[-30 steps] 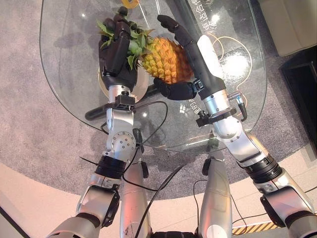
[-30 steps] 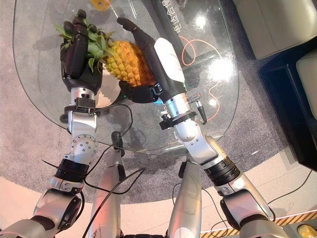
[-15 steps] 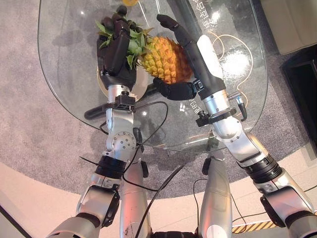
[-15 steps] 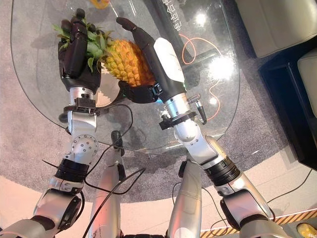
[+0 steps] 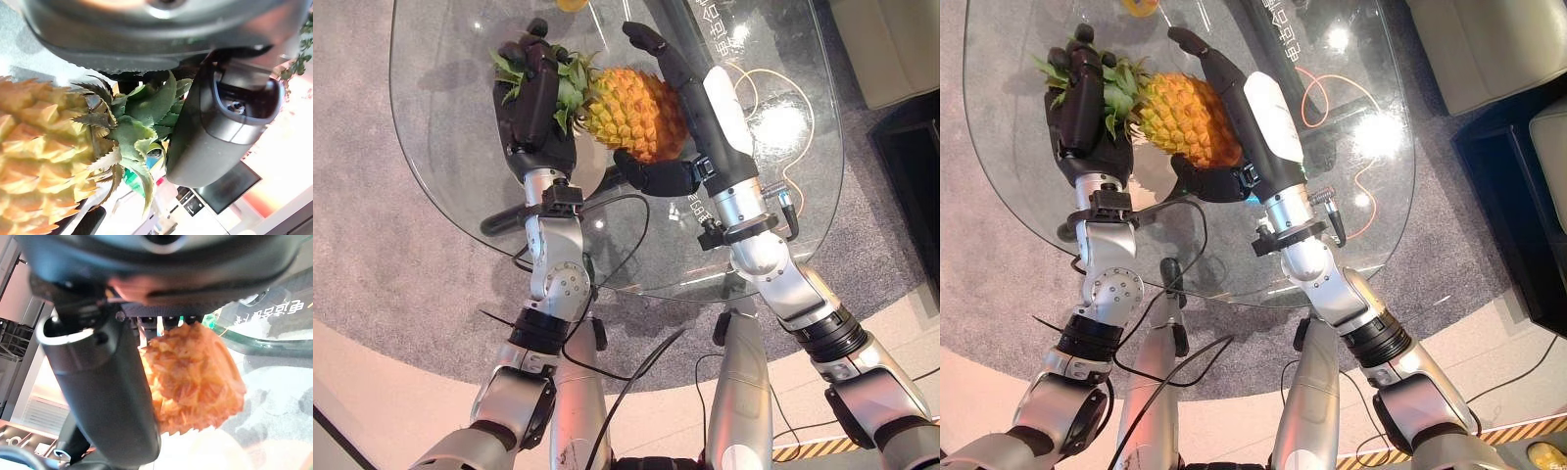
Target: Pick up the fruit to the plate
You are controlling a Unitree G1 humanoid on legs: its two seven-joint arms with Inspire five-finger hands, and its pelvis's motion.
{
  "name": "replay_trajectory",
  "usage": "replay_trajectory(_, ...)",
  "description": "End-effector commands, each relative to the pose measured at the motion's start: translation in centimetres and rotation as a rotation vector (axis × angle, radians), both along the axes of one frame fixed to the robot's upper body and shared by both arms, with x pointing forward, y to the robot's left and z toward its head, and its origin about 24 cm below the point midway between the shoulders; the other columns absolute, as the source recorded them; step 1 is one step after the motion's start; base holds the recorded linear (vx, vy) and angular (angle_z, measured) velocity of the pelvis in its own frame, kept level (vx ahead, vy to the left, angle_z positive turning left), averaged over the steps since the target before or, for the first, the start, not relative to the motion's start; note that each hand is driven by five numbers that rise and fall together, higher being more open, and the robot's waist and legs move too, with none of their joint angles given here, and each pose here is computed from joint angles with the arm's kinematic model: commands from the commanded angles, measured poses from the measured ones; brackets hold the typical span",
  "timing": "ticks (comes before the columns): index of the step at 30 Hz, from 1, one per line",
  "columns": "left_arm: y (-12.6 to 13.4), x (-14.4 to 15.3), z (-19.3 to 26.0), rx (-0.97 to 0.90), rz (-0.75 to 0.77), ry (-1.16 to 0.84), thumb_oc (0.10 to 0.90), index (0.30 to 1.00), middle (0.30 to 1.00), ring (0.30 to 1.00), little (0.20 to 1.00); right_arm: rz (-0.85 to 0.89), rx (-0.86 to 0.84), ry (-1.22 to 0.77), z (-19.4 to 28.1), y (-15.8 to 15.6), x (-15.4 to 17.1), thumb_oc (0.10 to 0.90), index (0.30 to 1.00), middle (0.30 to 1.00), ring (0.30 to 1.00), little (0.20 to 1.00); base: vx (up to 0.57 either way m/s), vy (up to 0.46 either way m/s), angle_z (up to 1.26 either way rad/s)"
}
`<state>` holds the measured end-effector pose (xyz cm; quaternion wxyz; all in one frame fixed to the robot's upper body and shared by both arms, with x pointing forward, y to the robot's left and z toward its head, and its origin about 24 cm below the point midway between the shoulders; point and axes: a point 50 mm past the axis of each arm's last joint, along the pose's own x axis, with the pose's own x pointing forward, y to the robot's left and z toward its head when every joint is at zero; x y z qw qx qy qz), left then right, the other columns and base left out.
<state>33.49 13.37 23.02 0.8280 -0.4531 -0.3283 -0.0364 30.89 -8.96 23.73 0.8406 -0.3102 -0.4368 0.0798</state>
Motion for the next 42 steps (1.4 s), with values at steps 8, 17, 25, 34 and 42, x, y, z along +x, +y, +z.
replay_trajectory(8, 3.0, -3.7, 6.8, -0.037, 0.271, -0.356, 0.100, 0.300, 0.300, 0.300, 0.200, 0.071, 0.199, -0.376, 7.0, -0.3, -3.6, 0.800, 0.900, 0.900, 0.900, 0.900, 0.00, 0.000, 0.00)
replay_trajectory(17, 3.6, -4.1, 6.9, -0.074, 0.359, -0.351, 0.100, 0.300, 0.300, 0.300, 0.200, 0.061, 0.203, -0.384, 7.0, -0.5, -3.5, 0.800, 0.900, 0.900, 0.900, 0.900, 0.00, 0.000, 0.00)
replay_trajectory(25, 3.9, -4.7, 7.0, -0.095, 0.471, -0.343, 0.100, 0.300, 0.300, 0.300, 0.200, 0.036, 0.218, -0.376, 6.9, -0.6, -3.2, 0.800, 0.900, 0.900, 0.900, 0.900, 0.00, 0.000, 0.00)
replay_trajectory(34, 4.7, -4.6, 7.2, -0.024, 0.699, -0.314, 0.100, 0.300, 0.300, 0.300, 0.200, -0.159, 0.350, -0.337, 5.7, -3.6, -1.3, 0.800, 0.900, 0.900, 0.900, 0.900, 0.00, 0.000, 0.00)
replay_trajectory(42, 5.7, -4.4, 7.4, 0.020, 0.849, -0.306, 0.100, 0.300, 0.300, 0.300, 0.200, -0.378, 0.492, -0.280, 3.7, -7.5, 0.3, 0.800, 0.900, 0.900, 0.900, 0.900, 0.00, 0.000, 0.00)
